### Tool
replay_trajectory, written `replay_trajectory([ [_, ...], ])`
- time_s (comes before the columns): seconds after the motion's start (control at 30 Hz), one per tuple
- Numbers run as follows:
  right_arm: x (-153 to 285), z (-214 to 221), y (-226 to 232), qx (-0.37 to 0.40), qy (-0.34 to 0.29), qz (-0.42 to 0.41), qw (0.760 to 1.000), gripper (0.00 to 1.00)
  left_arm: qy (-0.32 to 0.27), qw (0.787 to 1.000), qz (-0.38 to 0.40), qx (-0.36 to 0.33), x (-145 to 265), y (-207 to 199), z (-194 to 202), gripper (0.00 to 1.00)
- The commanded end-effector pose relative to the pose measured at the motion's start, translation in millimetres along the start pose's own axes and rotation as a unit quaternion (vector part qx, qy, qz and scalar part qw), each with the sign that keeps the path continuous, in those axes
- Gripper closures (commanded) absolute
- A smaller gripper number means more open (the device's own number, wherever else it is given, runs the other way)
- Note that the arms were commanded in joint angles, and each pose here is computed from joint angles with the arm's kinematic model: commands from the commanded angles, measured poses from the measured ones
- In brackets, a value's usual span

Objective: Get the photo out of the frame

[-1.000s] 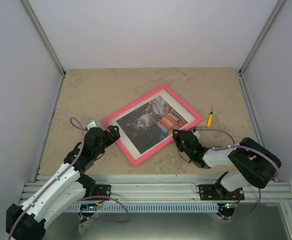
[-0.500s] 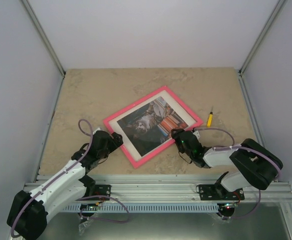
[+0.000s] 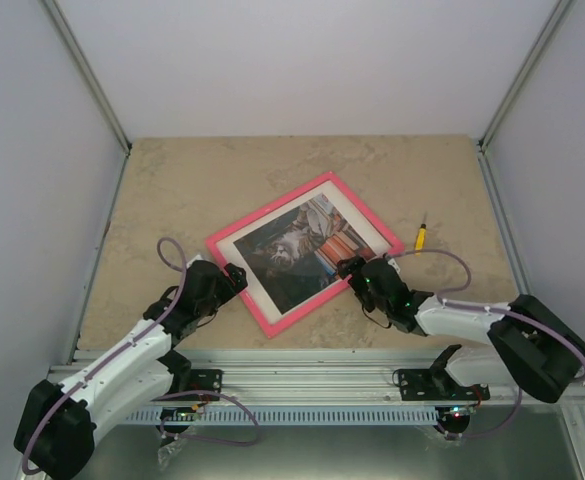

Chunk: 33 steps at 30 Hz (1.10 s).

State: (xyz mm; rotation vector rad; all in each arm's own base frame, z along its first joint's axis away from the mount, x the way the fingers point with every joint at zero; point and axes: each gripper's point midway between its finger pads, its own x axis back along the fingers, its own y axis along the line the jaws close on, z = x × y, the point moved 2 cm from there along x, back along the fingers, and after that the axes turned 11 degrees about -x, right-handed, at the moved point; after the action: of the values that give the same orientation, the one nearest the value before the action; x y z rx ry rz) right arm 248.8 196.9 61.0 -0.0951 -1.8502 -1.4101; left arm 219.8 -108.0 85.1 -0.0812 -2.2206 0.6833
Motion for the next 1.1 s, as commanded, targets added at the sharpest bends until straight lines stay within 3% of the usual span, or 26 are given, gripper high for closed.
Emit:
replay_trajectory([
  [0.0, 14.2, 0.4, -50.9, 0.069, 0.019, 0.088, 0.994, 0.02, -0.006, 1.000, 0.004, 0.000, 2.2, -3.4, -4.0, 0.01],
  [0.23, 40.2, -2.0, -25.0, 0.218, 0.035, 0.060, 0.974, 0.02, 0.008, 1.000, 0.002, -0.004, -1.7, -3.0, 0.6, 0.01],
  [0.4, 57.2, -36.1, 25.4, 0.335, -0.024, 0.033, 0.941, 0.03, 0.017, 1.000, 0.000, -0.007, -4.9, -3.2, 2.7, 0.02],
  [0.53, 46.0, -67.0, 60.6, 0.411, -0.041, 0.022, 0.910, 0.06, 0.016, 1.000, -0.013, -0.012, -7.7, -0.1, 2.2, 0.07],
  [0.73, -0.1, -119.7, 75.7, 0.460, -0.026, 0.076, 0.884, 0.18, 0.018, 0.999, -0.037, -0.023, -12.8, 3.6, -0.1, 0.14],
  [1.07, -64.5, -145.5, 67.0, 0.464, 0.029, 0.094, 0.880, 0.35, 0.044, 0.996, -0.067, -0.039, -28.4, 8.6, 5.7, 0.26],
])
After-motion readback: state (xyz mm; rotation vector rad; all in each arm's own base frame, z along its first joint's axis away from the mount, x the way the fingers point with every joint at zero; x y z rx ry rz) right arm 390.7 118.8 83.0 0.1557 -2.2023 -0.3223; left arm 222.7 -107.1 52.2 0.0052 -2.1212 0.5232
